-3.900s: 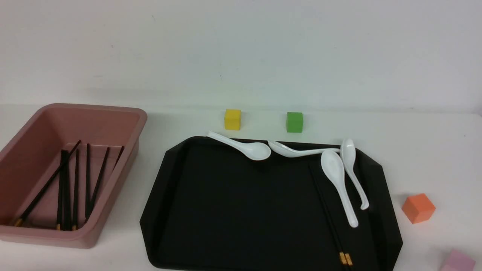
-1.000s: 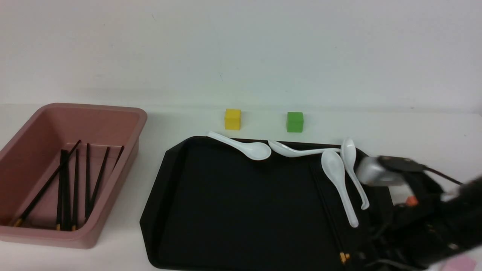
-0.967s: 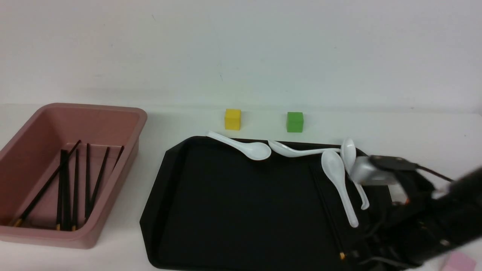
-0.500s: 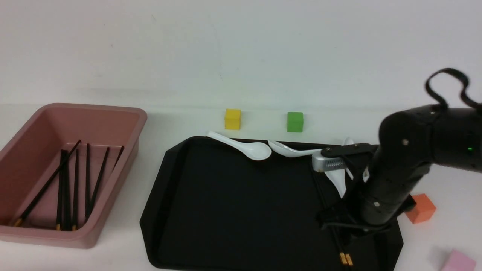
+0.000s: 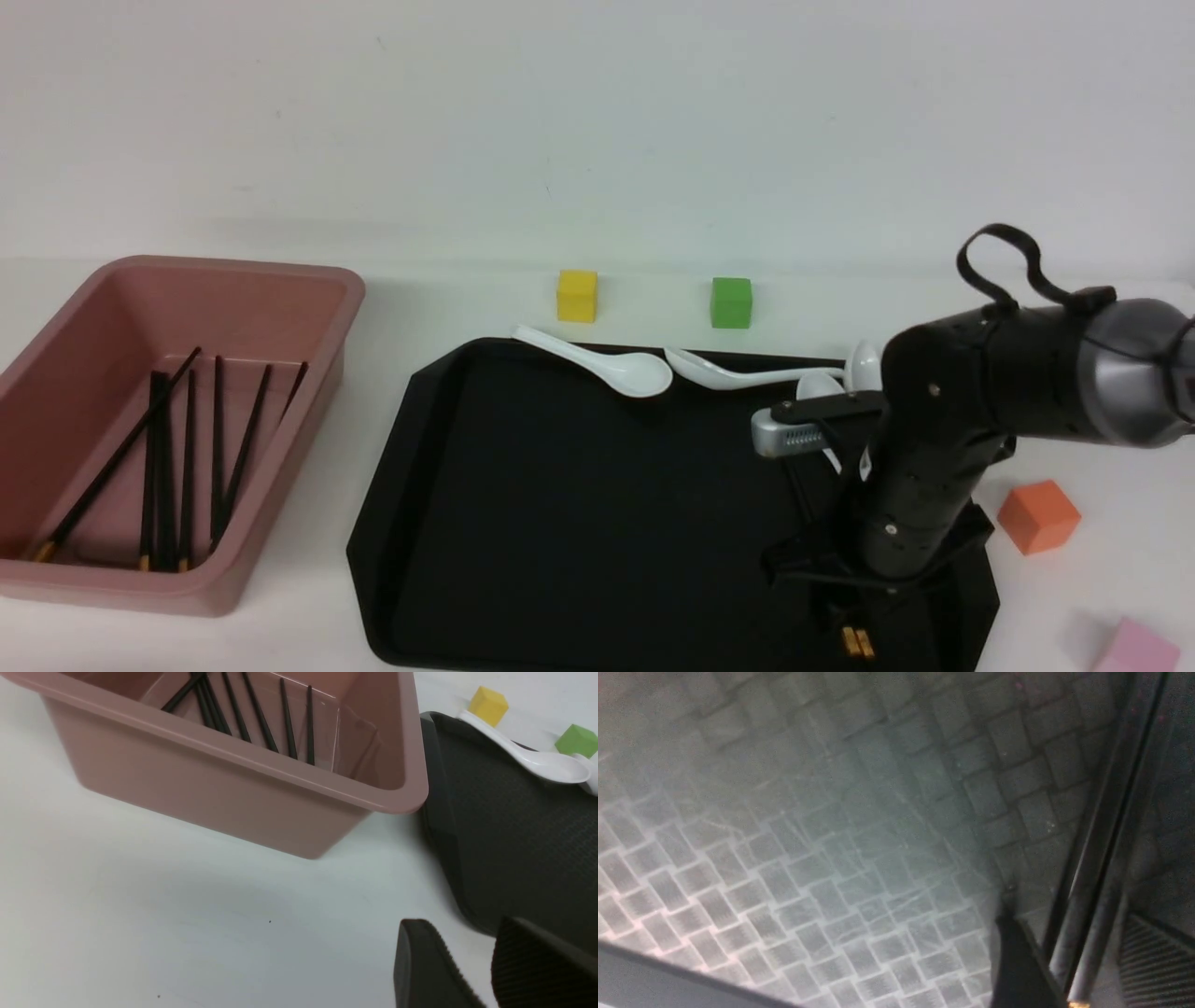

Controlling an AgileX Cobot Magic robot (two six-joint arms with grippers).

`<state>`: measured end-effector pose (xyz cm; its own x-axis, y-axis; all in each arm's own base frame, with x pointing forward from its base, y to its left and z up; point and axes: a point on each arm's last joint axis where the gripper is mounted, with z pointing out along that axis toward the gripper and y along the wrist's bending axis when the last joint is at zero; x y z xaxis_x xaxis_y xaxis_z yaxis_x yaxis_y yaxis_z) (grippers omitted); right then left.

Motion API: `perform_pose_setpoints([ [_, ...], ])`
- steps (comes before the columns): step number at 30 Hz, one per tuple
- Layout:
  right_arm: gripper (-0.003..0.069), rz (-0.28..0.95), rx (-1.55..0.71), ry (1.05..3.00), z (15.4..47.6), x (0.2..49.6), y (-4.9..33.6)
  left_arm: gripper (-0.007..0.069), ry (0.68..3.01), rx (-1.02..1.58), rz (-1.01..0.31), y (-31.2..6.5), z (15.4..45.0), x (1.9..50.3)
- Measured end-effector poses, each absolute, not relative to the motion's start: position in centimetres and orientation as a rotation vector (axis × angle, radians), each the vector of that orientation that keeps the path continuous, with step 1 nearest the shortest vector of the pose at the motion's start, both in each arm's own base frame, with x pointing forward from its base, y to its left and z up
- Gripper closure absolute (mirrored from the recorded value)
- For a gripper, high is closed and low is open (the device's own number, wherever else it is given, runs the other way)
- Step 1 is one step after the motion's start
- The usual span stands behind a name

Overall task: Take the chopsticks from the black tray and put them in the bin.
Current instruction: Use the right arm to grab a pair of chopsticks

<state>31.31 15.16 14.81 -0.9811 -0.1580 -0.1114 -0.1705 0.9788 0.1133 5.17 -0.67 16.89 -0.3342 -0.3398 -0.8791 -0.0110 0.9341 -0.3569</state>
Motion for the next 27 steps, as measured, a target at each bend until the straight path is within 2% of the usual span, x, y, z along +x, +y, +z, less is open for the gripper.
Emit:
perform_pose_setpoints([
  [3,0.0342,0.186,-0.252,3.026,14.8,31.3,15.2,0.0387,1.889,-0.256,-0.341,-0.7,16.9,5.2],
  [8,0.046,0.178,-0.258,3.041,14.9,31.3,15.2,0.0387,1.889,-0.256,-0.341,-0.7,16.9,5.2],
  [9,0.0503,0.179,-0.256,3.052,14.9,31.3,15.2,0.0387,1.889,-0.256,-0.341,-0.7,16.9,5.2],
  [11,0.052,0.18,-0.254,3.064,14.9,31.4,15.3,0.0387,1.889,-0.256,-0.341,-0.7,16.9,5.2],
  [21,0.052,0.191,-0.261,3.163,16.8,31.8,15.8,0.0387,1.889,-0.256,-0.341,-0.7,16.9,5.2],
  [27,0.052,0.255,-0.255,3.131,20.0,31.7,16.1,0.0387,1.889,-0.256,-0.341,-0.7,16.9,5.2],
])
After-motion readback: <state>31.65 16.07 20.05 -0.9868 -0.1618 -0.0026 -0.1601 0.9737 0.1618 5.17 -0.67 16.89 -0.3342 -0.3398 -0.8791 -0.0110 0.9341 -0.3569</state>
